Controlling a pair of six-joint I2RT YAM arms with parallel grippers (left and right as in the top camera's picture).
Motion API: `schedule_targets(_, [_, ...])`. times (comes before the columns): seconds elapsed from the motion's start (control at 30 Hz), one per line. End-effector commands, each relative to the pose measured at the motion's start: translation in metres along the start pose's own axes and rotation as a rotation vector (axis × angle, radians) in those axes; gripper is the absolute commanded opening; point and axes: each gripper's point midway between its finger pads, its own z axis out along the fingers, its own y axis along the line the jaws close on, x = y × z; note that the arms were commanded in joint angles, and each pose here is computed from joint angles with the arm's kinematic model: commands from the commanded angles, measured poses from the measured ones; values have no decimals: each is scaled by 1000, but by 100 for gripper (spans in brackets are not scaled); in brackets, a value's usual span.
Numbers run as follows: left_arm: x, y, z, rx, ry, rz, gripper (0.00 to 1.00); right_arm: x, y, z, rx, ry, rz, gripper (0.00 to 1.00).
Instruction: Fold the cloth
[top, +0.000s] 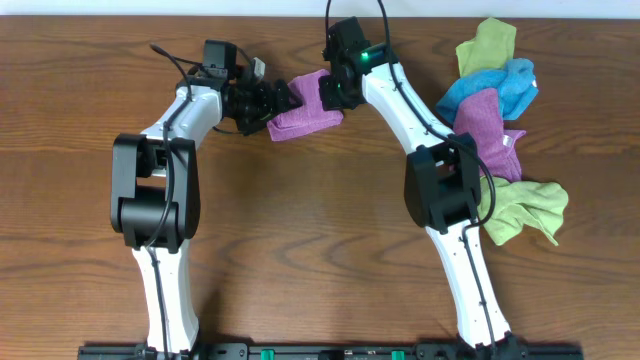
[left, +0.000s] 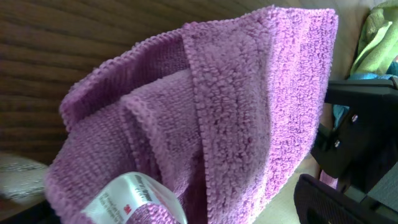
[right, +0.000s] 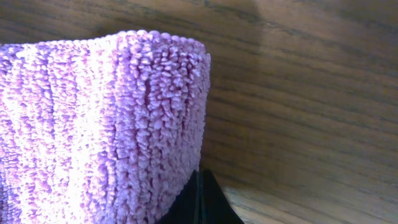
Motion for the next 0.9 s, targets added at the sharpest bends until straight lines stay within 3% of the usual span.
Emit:
schedule_targets(0.0, [3, 12, 9, -21, 15, -29, 95, 6, 5, 8, -14, 20, 7, 1])
schedule_targets(0.17, [2, 15, 9, -37, 11, -31, 100, 6, 0, 7, -11, 23, 15, 1])
schedule_targets(0.2, [2, 15, 9, -40, 10, -31, 90, 5, 0, 7, -11, 23, 15, 1])
schedule_targets(0.23, [2, 15, 9, -40, 10, -31, 87, 5, 0, 7, -11, 23, 15, 1])
schedule_targets(0.47, [12, 30, 25, -43, 52, -85, 73, 6, 0, 7, -10, 25, 16, 2])
schedule_targets(0.77, [8, 29, 30, -14, 43, -65, 6, 7, -2, 7, -8, 29, 19, 1])
schedule_targets(0.87, [-2, 21, 27, 38, 16, -42, 6, 9, -4, 5, -4, 41, 23, 1])
